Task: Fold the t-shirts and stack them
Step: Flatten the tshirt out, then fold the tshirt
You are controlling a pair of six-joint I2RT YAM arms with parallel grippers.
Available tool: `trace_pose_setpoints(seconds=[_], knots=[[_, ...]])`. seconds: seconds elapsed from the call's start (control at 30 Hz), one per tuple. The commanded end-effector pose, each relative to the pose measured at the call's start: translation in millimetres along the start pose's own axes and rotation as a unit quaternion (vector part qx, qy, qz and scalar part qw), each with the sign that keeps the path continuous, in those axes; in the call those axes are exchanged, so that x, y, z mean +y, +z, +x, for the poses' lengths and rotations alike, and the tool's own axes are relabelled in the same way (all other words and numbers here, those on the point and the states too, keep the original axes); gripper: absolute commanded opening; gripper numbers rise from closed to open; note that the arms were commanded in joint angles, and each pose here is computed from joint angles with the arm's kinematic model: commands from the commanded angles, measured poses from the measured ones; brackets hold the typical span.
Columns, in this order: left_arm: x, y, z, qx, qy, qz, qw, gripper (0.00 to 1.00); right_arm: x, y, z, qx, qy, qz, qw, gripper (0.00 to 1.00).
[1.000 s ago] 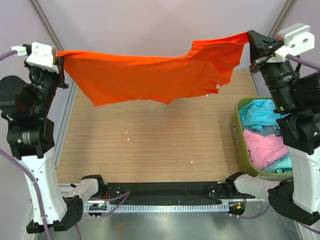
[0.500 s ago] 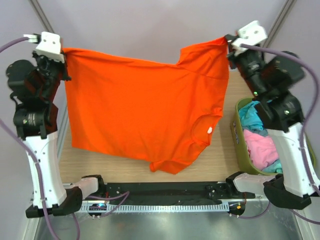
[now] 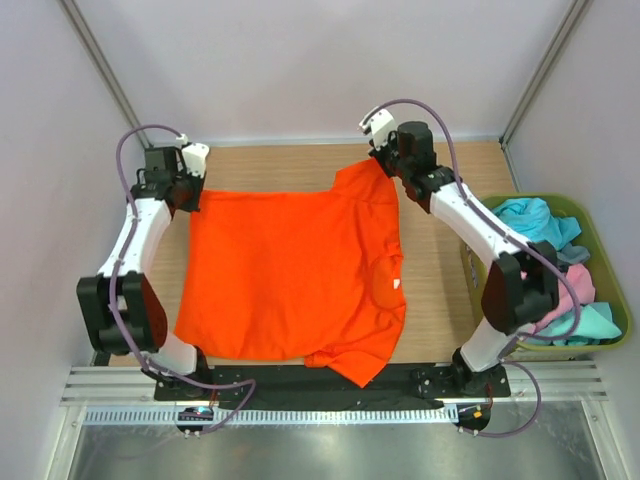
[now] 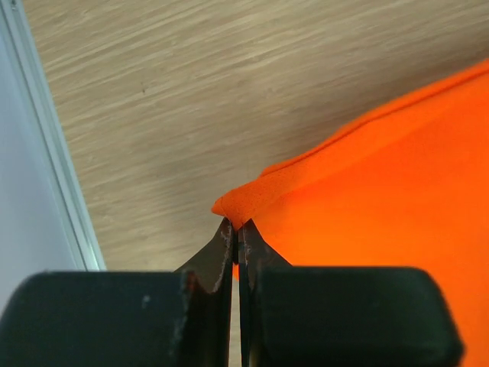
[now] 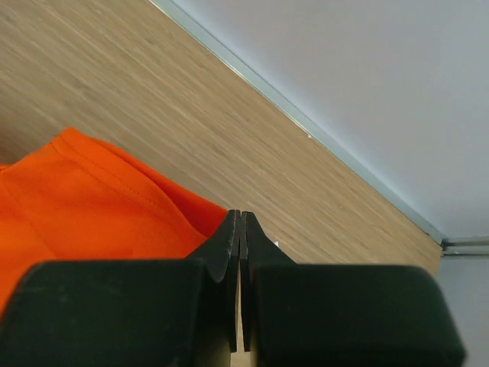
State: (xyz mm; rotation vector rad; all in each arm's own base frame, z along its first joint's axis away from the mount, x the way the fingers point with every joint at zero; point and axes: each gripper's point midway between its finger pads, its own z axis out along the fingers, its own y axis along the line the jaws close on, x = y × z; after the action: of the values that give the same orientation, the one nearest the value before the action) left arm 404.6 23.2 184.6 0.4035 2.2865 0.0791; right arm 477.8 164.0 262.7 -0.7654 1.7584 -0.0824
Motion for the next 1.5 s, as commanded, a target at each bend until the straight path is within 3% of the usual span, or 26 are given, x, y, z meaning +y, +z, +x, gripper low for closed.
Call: trace_pose_setpoints(seconds=[0.0,0.07,0.1,0.13,0.2,0.4,0.6,1.0,1.47], knots=[[22,17,-49,-0.075,0.007,-0.033,0.997,0.00,-44,30,-53,-0.091,0.019,0.061,0.994,0.01],[28,40,-50,-0.067,-0.001,-0.035,0.997,0.00,-65,41,-81,-0.119,0.022,0.081,0.989,0.01],[29,47,-50,-0.065,-0.008,-0.035,0.997,0.00,-62,64,-71,-0.108,0.022,0.078,0.991,0.01],[32,53,-54,-0.064,-0.009,-0.038,0.997,0.00,-78,62,-101,-0.140,0.022,0.094,0.986,0.01],[38,73,-53,-0.054,-0.018,-0.046,0.997,0.00,-83,80,-102,-0.137,0.021,0.096,0.986,0.01],[45,120,-45,-0.028,-0.032,-0.049,0.998,0.00,-66,135,-63,-0.094,0.005,0.077,0.993,0.01],[51,147,-47,-0.023,-0.050,-0.058,0.997,0.00,-60,142,-41,-0.076,0.020,0.080,0.994,0.01],[61,162,-91,-0.055,-0.031,-0.090,0.994,0.00,-78,147,-14,-0.057,0.030,0.105,0.992,0.01],[45,133,-64,-0.019,-0.019,-0.074,0.997,0.00,-95,137,27,-0.020,0.043,0.108,0.993,0.01]])
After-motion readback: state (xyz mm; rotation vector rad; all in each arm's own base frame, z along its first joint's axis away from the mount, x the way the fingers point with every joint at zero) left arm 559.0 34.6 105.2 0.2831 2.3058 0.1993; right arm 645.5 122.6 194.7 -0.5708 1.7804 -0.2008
